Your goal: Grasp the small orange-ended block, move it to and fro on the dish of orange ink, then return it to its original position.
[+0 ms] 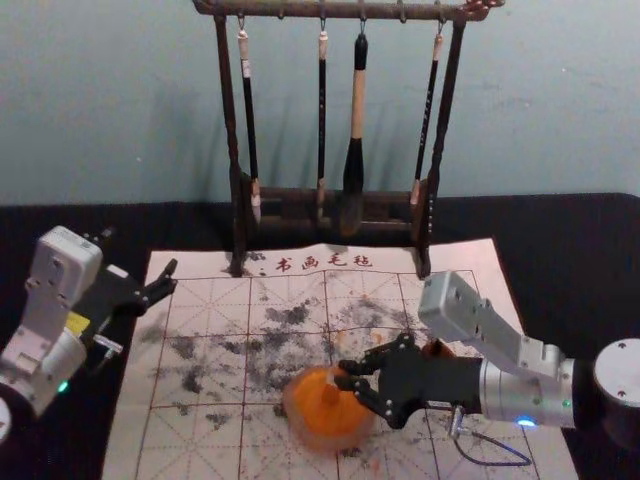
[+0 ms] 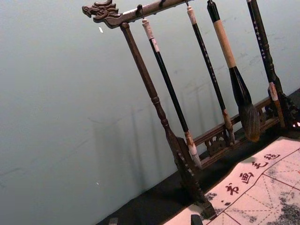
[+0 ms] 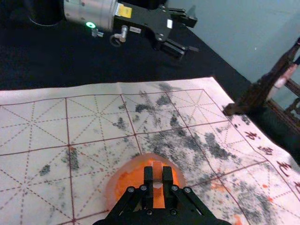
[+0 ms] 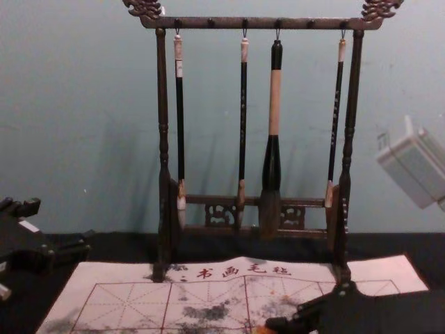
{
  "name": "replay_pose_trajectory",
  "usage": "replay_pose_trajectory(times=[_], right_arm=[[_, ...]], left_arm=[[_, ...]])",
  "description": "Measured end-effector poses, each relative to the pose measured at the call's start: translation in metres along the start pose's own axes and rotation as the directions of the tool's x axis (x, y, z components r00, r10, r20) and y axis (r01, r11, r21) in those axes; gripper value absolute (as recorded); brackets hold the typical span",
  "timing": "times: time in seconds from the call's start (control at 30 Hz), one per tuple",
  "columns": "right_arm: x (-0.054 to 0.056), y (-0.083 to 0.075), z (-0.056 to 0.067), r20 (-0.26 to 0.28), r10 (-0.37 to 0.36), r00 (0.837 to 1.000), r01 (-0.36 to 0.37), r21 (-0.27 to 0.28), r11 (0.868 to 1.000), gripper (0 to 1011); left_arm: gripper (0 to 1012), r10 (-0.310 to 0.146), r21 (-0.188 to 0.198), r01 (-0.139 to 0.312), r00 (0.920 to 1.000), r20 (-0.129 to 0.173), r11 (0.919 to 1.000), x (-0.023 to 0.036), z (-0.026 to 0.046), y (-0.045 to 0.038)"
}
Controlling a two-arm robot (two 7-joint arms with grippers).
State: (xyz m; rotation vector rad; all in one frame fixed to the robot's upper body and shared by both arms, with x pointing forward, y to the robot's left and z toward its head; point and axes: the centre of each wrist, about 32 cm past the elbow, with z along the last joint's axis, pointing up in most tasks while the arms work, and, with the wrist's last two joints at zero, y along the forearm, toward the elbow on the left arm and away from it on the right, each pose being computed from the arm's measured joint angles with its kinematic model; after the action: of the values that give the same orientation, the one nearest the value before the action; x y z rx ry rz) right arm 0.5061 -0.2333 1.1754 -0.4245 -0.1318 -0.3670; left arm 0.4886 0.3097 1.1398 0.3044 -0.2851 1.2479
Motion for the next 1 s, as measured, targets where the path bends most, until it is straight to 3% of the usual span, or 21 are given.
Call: replay_pose_trajectory(times=[0.5, 1.0], right_arm=[[-0.002, -0.023, 0.002, 0.004, -0.021, 1.0, 0.021, -0.023, 0.999, 80], [-0.013, -0.025, 0.003, -0.007, 0.026, 1.0, -0.027, -0.02, 0.999, 80]], left_arm=[[1001, 0.0, 0.0, 0.0, 1.0, 0.0, 1.0, 0.0, 0.0, 0.0], [1001, 0.0, 0.0, 0.0, 1.0, 0.0, 1.0, 0.0, 0.0, 0.0]])
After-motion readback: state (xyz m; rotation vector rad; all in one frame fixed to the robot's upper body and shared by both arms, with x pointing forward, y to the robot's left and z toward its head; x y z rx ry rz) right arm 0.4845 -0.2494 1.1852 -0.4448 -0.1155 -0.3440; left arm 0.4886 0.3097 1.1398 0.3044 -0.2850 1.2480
